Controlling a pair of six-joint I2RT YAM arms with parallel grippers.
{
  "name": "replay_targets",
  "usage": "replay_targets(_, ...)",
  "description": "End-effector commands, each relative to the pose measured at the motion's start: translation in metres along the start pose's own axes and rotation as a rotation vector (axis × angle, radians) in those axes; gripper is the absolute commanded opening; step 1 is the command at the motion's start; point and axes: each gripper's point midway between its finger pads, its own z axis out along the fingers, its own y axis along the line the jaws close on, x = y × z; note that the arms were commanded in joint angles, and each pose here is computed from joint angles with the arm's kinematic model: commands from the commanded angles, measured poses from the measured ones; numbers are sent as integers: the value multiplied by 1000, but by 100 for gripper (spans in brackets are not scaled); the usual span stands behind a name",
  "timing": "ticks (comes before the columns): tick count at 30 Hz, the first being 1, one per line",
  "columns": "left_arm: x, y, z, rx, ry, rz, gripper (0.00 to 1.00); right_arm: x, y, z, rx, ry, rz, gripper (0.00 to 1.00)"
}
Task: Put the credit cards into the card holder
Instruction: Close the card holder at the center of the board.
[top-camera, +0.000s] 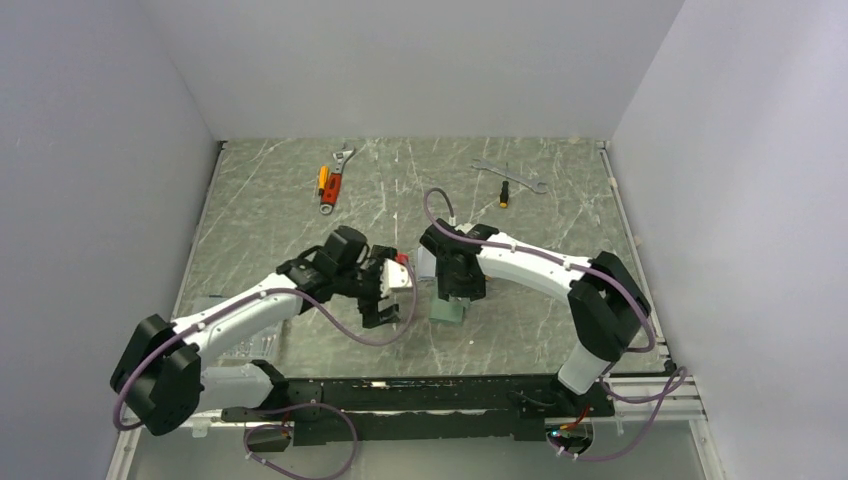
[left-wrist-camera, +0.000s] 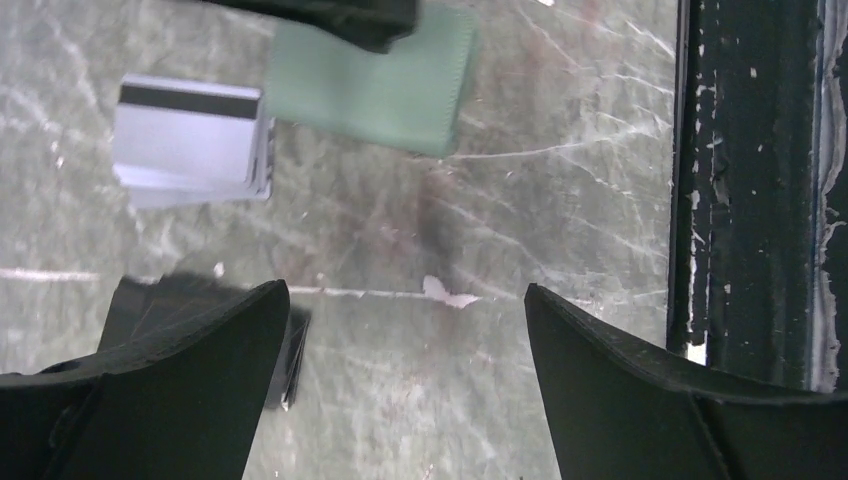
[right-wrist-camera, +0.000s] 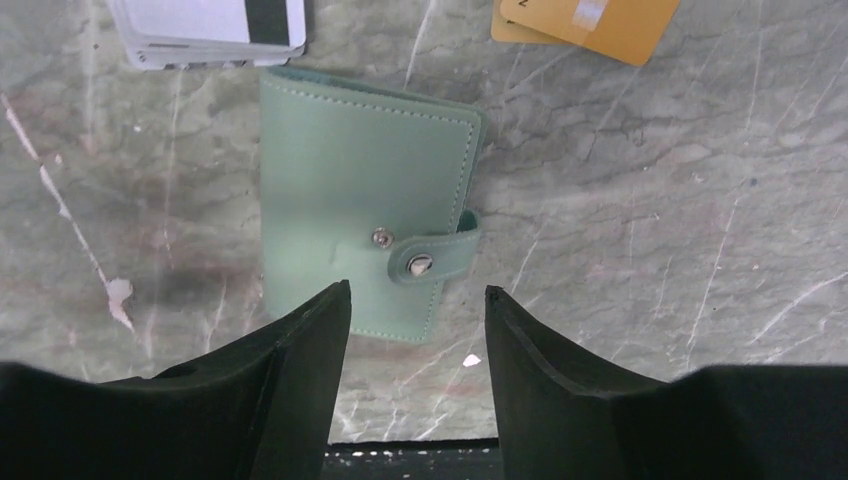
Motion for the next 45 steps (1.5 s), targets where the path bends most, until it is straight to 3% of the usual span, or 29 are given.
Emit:
replay_targets(1,-11,-2,25,-13,-1,170,94,-12,-4,-2,48,-13,2,52)
replay_targets(13,-8,-18,85,23,85,376,92,-12,-18,5,95,7,16,28)
replay_targets(21,-14,-19,106,12,89,457,88,-17,-25,0,88,-14,46,0)
replay_targets(31,-13,-38,124,73,78,502,71,-13,-29,-5,53,-7,86,0)
replay_targets(37,-10,-43,130,105,86,516,61,-9,3,1,-148,32,135,0)
replay_targets(42,-5,-45,132,124,105,513,49,-9,16,5,-197,51,123,0)
replay_targets(45,-2,-46,131,130,117,504,48,-9,18,8,-205,56,121,0)
